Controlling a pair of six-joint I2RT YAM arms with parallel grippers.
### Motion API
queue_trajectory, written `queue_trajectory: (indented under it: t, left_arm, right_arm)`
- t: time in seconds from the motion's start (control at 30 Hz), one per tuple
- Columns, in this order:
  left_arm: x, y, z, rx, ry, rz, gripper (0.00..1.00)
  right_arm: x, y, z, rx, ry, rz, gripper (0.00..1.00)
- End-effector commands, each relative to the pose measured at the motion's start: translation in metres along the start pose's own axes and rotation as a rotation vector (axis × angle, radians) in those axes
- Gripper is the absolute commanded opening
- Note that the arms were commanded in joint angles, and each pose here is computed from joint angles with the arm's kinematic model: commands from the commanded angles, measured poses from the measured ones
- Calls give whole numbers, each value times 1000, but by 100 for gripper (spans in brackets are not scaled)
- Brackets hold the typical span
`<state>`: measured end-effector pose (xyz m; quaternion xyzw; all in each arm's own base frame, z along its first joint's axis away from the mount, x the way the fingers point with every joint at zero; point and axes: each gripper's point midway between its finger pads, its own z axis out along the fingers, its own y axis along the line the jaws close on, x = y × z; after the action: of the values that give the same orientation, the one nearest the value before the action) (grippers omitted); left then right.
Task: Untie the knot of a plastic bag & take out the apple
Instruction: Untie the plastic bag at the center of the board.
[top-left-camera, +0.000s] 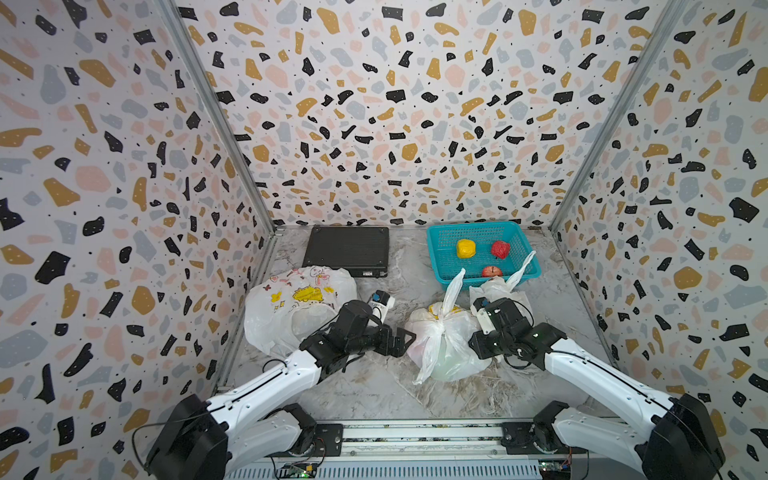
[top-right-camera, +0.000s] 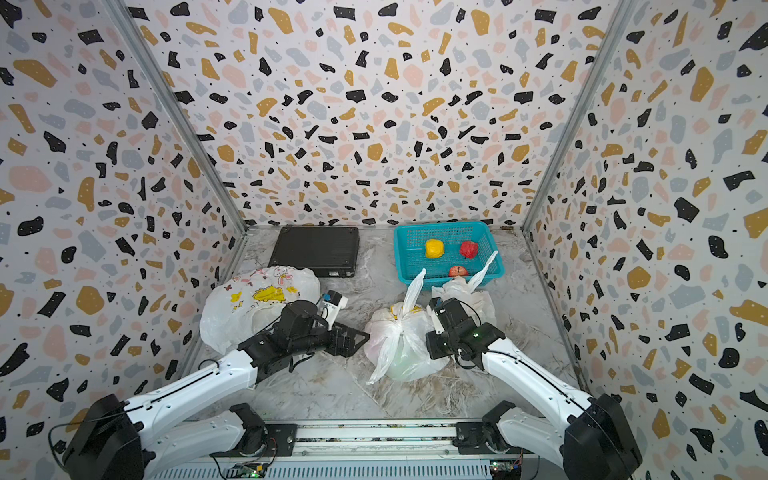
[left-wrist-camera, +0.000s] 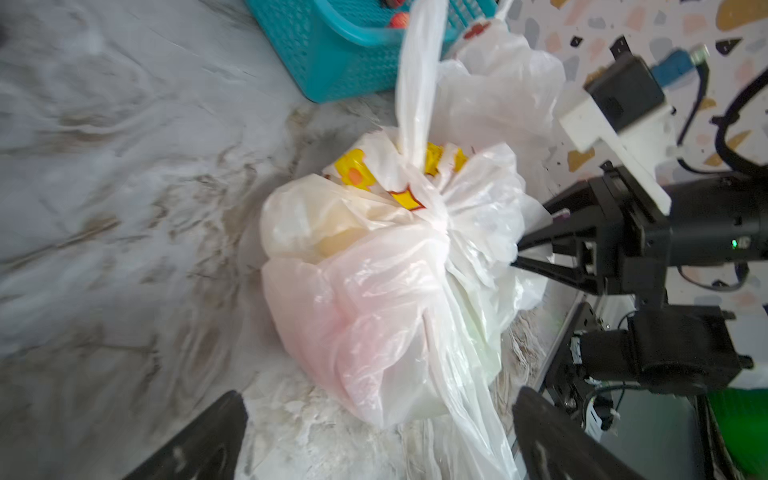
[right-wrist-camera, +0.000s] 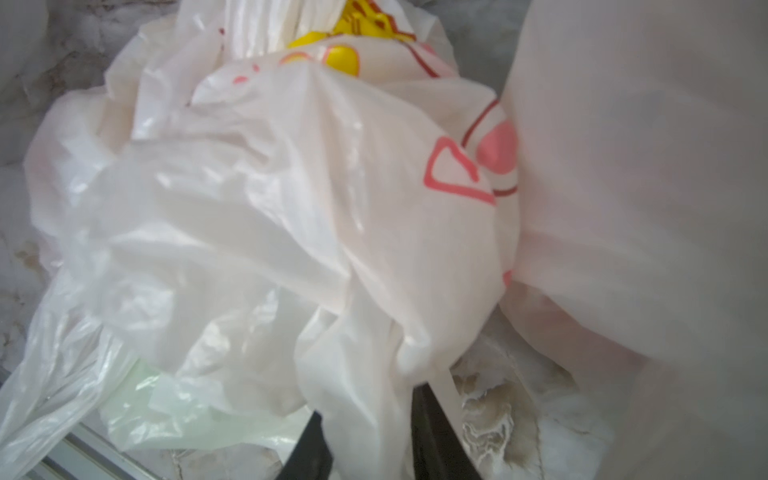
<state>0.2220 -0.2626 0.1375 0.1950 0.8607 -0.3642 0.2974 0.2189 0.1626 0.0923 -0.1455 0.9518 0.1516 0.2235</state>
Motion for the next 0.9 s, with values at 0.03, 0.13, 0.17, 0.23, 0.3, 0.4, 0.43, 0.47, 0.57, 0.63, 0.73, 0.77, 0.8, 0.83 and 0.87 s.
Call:
queue_trajectory:
  t: [0.03, 0.13, 0.17, 0.23, 0.3, 0.4, 0.43, 0.47, 0.57, 0.63, 0.73, 0.77, 0.8, 0.83, 0.87]
  left_arm:
    - [-6, -9, 33, 20, 21, 83, 100]
    - [-6, -14, 54, 40, 50, 94, 96]
    - [-7, -15, 59, 41, 57, 95, 91]
    - [-8, -14, 67, 37, 67, 96, 73]
    - [-8, -11, 71, 28, 73, 95, 42]
    - [-8, -7, 71, 7, 63, 96, 3]
    - [-10, -6, 68, -3, 52, 96, 0]
    - [-12, -7, 65, -7, 42, 98, 0]
    - [-19, -7, 51, -40, 18, 110, 0]
    - [-22, -5, 40, -72, 4, 123, 0]
    - [-23, -1, 22, -119, -11, 144, 0]
    - [-23, 1, 16, -135, -18, 149, 0]
    - [-23, 3, 12, -149, -27, 152, 0]
    - [-23, 4, 8, -162, -34, 155, 0]
    - [-23, 9, 3, -190, -37, 154, 0]
  right_arm:
    - [-7, -11, -4, 55, -28, 42, 22]
    - [-4, -21, -14, 115, -17, 37, 33]
    - [-5, -23, -22, 131, -29, 30, 36]
    - [-9, -25, -41, 156, -60, 6, 44]
    - [-16, -24, -67, 186, -103, -48, 51]
    - [-33, 6, -86, 128, -192, -183, 55]
    - [-38, 24, -85, 76, -207, -235, 56]
    - [-42, 40, -80, 23, -210, -274, 59]
    - [-55, 69, -55, -64, -192, -316, 65]
    - [-65, 65, -37, 3, -170, -330, 66]
    - [-76, 49, -15, 138, -121, -333, 67]
    - [-78, 51, -9, 136, -108, -334, 66]
    - [-79, 56, -4, 117, -98, -336, 63]
    - [-81, 61, 0, 96, -99, -332, 48]
    - [-84, 62, 2, 94, -111, -324, 27]
